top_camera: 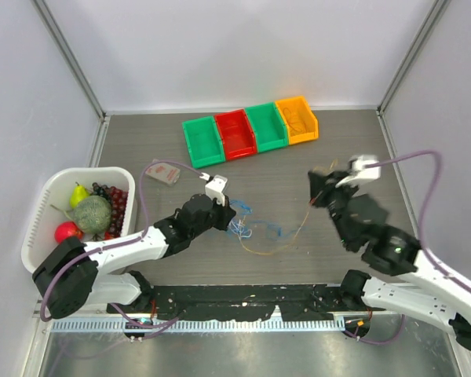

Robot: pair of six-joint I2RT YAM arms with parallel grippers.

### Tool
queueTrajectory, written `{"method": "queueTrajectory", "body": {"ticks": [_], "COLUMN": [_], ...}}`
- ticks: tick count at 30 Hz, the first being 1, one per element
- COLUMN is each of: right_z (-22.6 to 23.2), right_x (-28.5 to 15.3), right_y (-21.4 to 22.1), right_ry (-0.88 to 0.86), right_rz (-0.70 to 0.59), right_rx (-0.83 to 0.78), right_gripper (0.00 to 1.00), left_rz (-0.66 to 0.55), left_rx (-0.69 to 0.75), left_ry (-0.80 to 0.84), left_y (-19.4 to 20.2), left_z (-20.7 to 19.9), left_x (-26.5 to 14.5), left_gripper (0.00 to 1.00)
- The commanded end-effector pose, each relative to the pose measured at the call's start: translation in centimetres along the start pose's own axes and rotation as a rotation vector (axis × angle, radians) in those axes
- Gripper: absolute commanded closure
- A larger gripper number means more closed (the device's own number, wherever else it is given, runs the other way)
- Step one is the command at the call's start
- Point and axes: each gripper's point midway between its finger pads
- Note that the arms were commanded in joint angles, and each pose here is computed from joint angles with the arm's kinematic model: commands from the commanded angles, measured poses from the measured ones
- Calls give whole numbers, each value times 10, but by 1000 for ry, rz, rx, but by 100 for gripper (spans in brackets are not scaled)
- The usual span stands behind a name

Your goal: Untangle the cables

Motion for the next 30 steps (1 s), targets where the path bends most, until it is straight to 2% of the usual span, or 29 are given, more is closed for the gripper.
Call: {"method": "queueTrajectory", "body": {"ticks": [1,2,4,6,7,8,9,10,11,12,13,17,20,22,25,30], "right_z": [-51,-56,-49,-42,-37,-29,-26,-15,-5,3,14,60,99,116,128,146], "right_x": [-26,-35,-47,-57,-64,-70,-72,-78,-82,-81,-86,-79,-66,-62,-52,-38], "right_y": [127,158,192,216,226,232,235,238,239,231,237,210,191,193,200,186], "right_ry": [199,206,145,88,49,1,-21,-81,-135,-172,-224,-385,-495,-540,-559,-608], "right_rz": [244,310,399,472,518,561,585,628,673,677,736,766,736,743,724,624], "right_rx": [54,78,131,156,160,163,143,144,123,114,98,117,185,224,250,340], "right_gripper": [99,99,95,83,67,45,32,25,23,22,22,23,26,28,33,40], "left_rz": [83,89,93,100,105,110,113,120,126,131,134,128,122,128,130,128], "left_rx": [-14,-15,-18,-19,-20,-23,-26,-29,-33,-35,-38,-49,-64,-70,-75,-81], "left_ry": [-10,-7,9,26,23,20,12,3,-2,-1,-1,0,-10,-16,-18,-11], "left_y": [7,8,8,8,10,10,10,12,12,12,12,9,7,7,6,4], "left_z": [-1,-2,-5,-8,-8,-8,-7,-5,-5,-6,-6,-8,-7,-7,-8,-10], "left_x": [-10,-11,-13,-14,-14,-14,-14,-15,-15,-16,-16,-19,-20,-21,-22,-23], "left_gripper": [100,100,100,100,100,100,100,100,100,100,100,100,100,100,100,100]}}
Point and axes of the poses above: each gripper's point midway between its finger pads, its own x axis out along the fingers, its own z axis along the line the jaws close on, y = z × x, and after that the axes turned 9 degrees about -x, right-handed
